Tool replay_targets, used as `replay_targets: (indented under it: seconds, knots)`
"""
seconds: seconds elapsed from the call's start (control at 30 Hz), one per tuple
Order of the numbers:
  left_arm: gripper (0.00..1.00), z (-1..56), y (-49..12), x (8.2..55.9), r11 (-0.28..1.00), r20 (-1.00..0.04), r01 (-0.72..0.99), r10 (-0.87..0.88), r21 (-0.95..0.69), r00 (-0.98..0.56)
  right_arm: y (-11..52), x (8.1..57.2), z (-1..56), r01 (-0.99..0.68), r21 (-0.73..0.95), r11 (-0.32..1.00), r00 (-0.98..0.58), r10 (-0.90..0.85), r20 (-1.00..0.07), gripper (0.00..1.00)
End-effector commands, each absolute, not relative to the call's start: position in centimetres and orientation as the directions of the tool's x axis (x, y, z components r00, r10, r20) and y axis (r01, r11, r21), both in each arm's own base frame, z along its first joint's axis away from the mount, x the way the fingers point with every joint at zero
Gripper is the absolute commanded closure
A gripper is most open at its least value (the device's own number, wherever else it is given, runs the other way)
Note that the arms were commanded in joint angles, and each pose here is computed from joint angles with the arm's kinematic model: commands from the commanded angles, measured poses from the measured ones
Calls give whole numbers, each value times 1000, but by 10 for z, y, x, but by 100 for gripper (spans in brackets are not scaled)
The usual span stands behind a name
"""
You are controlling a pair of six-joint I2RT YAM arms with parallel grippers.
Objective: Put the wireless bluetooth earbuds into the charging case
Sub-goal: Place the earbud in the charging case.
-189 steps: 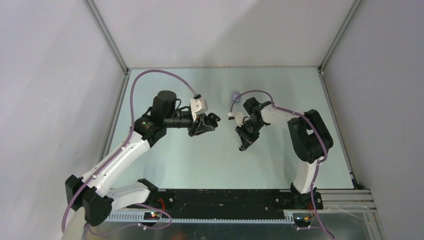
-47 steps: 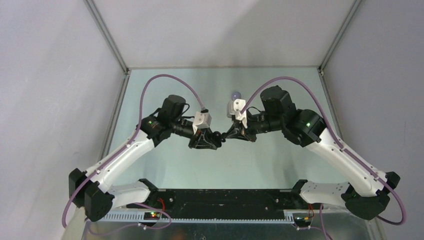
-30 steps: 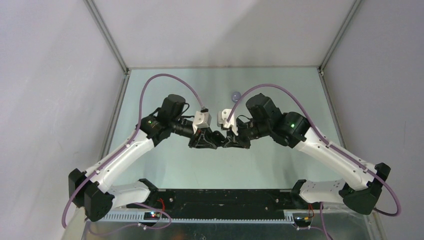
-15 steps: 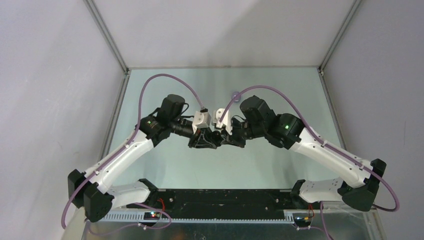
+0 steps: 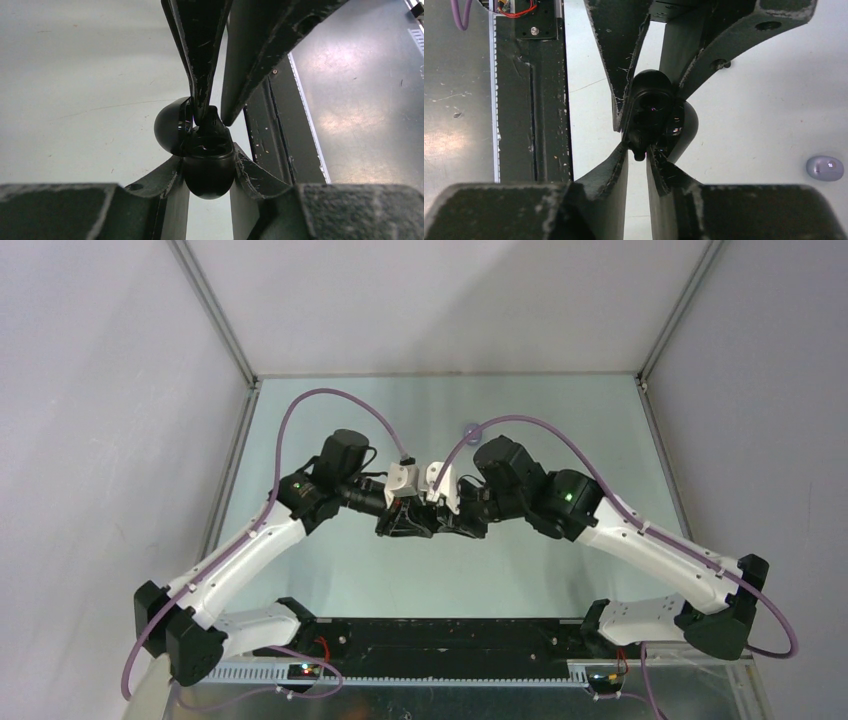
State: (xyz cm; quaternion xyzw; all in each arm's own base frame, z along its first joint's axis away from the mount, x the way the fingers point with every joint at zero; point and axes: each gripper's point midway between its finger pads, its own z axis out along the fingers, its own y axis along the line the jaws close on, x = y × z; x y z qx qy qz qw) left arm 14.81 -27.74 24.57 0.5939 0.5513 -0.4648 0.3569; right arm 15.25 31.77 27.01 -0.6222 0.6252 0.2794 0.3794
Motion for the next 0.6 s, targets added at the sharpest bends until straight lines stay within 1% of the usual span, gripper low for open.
replay_targets:
  seconds: [0.0, 0.33, 0.57]
  knots:
    - [92, 274, -280, 148, -159, -964, 987, 260, 5, 47, 320, 147, 282, -987, -152, 49, 102, -534, -839, 75]
    - [92, 275, -280, 149, -158, -964, 987, 261, 4, 46, 312, 143, 306, -982, -184, 49, 134, -507, -852, 65]
    - [93, 276, -280, 148, -162, -965, 987, 259, 8, 51, 308, 144, 319, -975, -211, 63, 153, -494, -856, 64]
